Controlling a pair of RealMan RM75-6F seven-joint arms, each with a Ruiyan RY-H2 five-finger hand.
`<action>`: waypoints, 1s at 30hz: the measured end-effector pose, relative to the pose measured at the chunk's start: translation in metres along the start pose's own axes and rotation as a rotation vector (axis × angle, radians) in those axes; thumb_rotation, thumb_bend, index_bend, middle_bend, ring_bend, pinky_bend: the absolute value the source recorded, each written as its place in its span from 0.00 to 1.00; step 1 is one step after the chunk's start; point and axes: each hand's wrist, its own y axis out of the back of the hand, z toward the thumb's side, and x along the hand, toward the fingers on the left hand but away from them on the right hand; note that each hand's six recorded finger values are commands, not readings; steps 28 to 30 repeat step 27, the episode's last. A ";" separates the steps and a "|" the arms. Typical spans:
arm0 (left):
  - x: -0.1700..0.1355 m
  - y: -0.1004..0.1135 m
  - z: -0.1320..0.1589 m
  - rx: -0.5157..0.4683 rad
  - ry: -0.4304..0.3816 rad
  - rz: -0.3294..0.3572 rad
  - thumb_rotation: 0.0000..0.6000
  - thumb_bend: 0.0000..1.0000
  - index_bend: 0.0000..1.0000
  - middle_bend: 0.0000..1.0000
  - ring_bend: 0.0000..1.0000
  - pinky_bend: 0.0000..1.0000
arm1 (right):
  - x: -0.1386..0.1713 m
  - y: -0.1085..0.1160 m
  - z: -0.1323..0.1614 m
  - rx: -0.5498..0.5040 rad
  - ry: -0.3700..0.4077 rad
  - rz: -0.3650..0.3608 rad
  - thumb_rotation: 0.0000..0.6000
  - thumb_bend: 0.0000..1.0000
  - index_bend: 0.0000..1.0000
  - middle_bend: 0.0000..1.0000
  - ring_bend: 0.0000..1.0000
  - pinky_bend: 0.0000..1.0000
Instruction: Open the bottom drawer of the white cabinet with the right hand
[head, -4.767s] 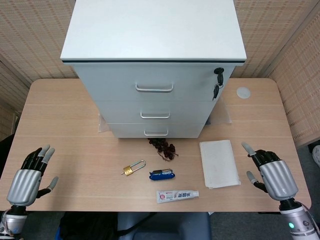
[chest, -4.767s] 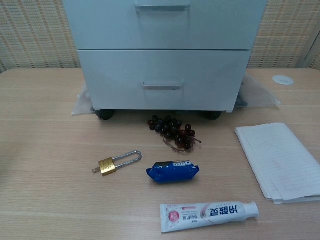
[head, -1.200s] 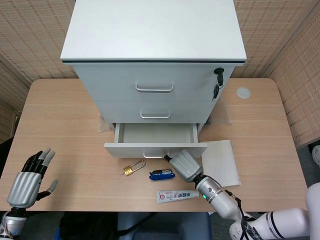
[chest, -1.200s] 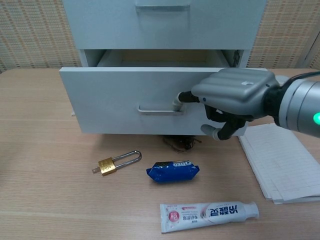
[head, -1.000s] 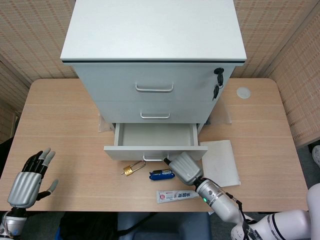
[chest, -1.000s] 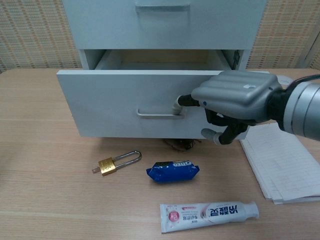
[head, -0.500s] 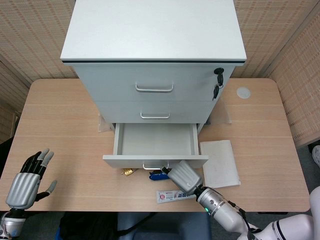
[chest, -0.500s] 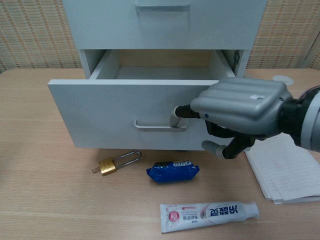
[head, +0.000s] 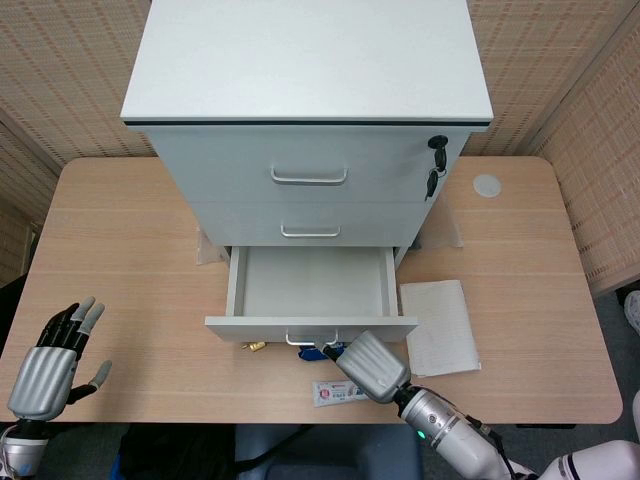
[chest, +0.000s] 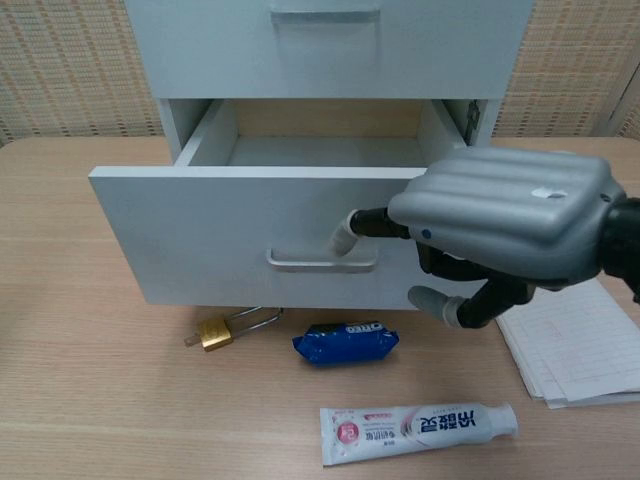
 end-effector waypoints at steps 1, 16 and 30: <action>0.000 0.000 0.000 0.000 0.000 0.001 1.00 0.33 0.03 0.00 0.00 0.10 | 0.002 0.003 0.000 -0.004 0.001 -0.017 1.00 0.45 0.19 0.93 0.95 0.92; 0.004 0.004 -0.002 -0.001 0.007 0.007 1.00 0.33 0.02 0.00 0.00 0.10 | 0.097 0.048 -0.093 -0.078 -0.339 -0.345 1.00 0.45 0.26 0.75 0.78 0.90; 0.010 0.003 0.007 0.001 -0.001 0.012 1.00 0.33 0.02 0.00 0.00 0.10 | 0.174 -0.017 -0.167 -0.141 -0.661 -0.236 1.00 0.39 0.17 0.26 0.23 0.37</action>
